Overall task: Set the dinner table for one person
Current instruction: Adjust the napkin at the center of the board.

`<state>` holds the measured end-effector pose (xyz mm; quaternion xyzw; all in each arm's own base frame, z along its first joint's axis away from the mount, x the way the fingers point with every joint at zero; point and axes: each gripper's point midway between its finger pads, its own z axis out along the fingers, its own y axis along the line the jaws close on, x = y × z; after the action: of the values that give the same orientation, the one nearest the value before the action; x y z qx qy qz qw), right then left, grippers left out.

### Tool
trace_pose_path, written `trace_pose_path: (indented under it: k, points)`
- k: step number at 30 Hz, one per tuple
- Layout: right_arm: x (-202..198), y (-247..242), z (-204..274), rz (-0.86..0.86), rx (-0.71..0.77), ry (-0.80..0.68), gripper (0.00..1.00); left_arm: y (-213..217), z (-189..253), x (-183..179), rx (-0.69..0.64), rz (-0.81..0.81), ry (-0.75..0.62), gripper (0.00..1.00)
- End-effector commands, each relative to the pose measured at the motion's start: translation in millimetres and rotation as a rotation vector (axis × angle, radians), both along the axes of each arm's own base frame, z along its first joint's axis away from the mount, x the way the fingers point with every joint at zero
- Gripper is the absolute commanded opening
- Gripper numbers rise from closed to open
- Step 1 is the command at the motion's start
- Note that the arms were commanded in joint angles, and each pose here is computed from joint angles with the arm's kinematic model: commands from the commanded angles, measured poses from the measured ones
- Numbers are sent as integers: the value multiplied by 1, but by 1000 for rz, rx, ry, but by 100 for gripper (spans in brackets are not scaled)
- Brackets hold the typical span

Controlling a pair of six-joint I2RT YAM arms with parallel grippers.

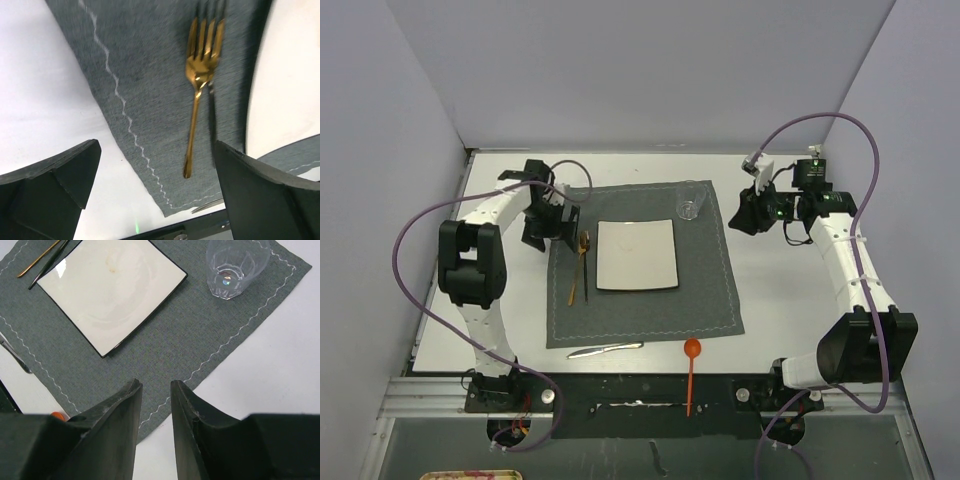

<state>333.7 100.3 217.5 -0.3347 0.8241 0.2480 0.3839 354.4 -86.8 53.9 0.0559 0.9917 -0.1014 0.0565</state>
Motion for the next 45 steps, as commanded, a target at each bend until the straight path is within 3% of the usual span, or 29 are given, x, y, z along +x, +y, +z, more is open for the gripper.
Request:
trace_pose_path:
  k: [1,5,9,12,14,16,21,28,36,41,45]
  points:
    - [14,1,10,-1,0,-59,30,-21,67,58,-153,-37,-253,98]
    - [18,-2,10,-11,-18,-64,30,-23,128,86,-192,-86,-462,98]
    - [25,-6,10,-23,-36,-79,30,-17,197,103,-147,-182,-824,98]
    - [35,-8,14,-44,-44,-89,28,10,213,110,-57,-12,-977,98]
    - [43,-11,21,-56,-56,-106,27,35,191,109,-42,172,-923,98]
    - [49,-12,31,-66,-61,-136,25,18,172,100,-207,86,-813,98]
    - [62,-10,40,-94,-28,-161,25,17,123,103,-193,96,-713,90]
    - [70,-8,39,-111,-6,-134,22,-5,108,123,-271,13,-766,87]
    - [71,-10,34,-116,-22,-133,18,-17,85,155,-216,-86,-773,84]
    - [71,-12,26,-123,-33,-114,9,-23,74,165,-230,-106,-740,70]
    - [72,-14,21,-131,-42,-102,8,-25,69,171,-203,-132,-748,69]
